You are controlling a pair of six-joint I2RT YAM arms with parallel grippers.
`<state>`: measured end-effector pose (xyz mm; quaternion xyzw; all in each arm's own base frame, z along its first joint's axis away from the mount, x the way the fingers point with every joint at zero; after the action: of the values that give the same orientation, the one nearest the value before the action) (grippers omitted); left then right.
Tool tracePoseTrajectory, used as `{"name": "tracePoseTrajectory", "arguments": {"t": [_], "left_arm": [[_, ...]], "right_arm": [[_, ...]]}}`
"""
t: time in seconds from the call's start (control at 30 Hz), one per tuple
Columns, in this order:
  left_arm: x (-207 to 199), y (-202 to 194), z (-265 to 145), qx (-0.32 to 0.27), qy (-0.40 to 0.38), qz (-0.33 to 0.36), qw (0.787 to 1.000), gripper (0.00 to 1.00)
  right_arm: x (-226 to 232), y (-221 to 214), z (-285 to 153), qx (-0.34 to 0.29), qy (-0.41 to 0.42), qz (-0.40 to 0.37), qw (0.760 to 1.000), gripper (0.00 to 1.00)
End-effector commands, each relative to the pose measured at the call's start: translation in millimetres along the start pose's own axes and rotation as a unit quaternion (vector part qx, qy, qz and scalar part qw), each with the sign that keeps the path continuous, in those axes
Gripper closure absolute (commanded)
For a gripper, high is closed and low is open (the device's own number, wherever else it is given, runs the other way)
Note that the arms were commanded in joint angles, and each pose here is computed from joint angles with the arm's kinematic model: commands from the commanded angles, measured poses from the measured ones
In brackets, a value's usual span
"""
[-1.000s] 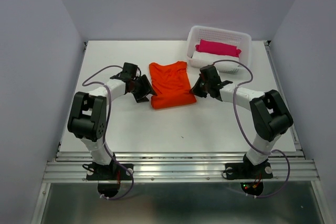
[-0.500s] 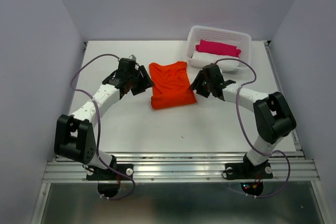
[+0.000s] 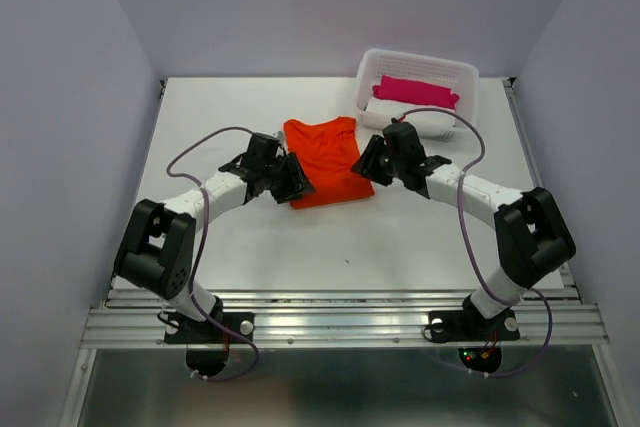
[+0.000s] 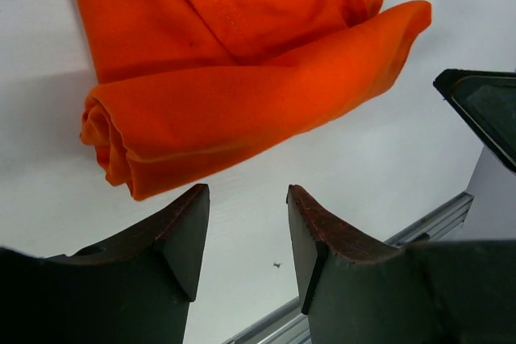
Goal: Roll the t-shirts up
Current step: Roll the T-shirt to the center of the board.
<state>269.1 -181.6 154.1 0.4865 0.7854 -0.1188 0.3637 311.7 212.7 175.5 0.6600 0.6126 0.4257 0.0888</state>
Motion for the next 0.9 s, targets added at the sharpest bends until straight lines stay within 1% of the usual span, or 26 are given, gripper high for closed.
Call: {"name": "tracePoseTrajectory", "arguments": {"t": [0.0, 0.13, 0.2, 0.3, 0.43, 0.53, 0.6, 0.67, 0.77, 0.87], "left_arm": [[-18, 20, 8, -0.028, -0.029, 0.019, 0.999, 0.47], [-29, 39, 21, -0.041, -0.026, 0.028, 0.998, 0.48], [-26, 43, 31, -0.036, -0.017, 0.031, 0.999, 0.48], [-25, 51, 41, -0.038, -0.011, 0.032, 0.999, 0.50], [-19, 54, 51, -0.037, 0.000, 0.032, 0.999, 0.51], [-5, 54, 64, -0.034, 0.020, 0.026, 0.999, 0.51], [1, 54, 67, -0.031, 0.027, 0.024, 0.999, 0.51], [2, 55, 68, -0.025, 0.030, 0.025, 0.999, 0.52], [-7, 64, 60, -0.034, 0.023, 0.029, 0.999, 0.52], [-22, 75, 43, -0.052, 0.009, 0.035, 0.998, 0.52]], "right_arm": [[4, 1, 14, 0.009, 0.011, 0.007, 1.000, 0.52], [6, 6, 27, 0.008, 0.005, 0.010, 1.000, 0.52], [2, 2, 39, 0.016, -0.010, 0.015, 1.000, 0.53], [-13, 5, 51, -0.015, -0.064, 0.020, 0.998, 0.54], [-24, -6, 67, 0.003, -0.087, 0.012, 0.996, 0.54], [-32, -20, 73, 0.024, -0.097, 0.011, 0.995, 0.56], [-32, -20, 69, 0.027, -0.098, 0.012, 0.995, 0.57], [-26, -14, 61, 0.012, -0.095, -0.006, 0.995, 0.57], [7, 7, 38, -0.042, -0.077, -0.050, 0.995, 0.55], [27, 17, 29, -0.051, -0.047, -0.059, 0.996, 0.54]]}}
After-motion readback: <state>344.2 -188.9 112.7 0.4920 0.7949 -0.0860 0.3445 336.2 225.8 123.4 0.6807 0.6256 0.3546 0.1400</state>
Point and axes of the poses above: each gripper's point midway between its finger pads, its own z axis out along the fingers, its own x axis along the line the jaws close on, y = z × x, the point moved 9 cm from there along -z, back along the fingers, and after that the axes turned 14 degrees about -z, right-handed, at the moved point
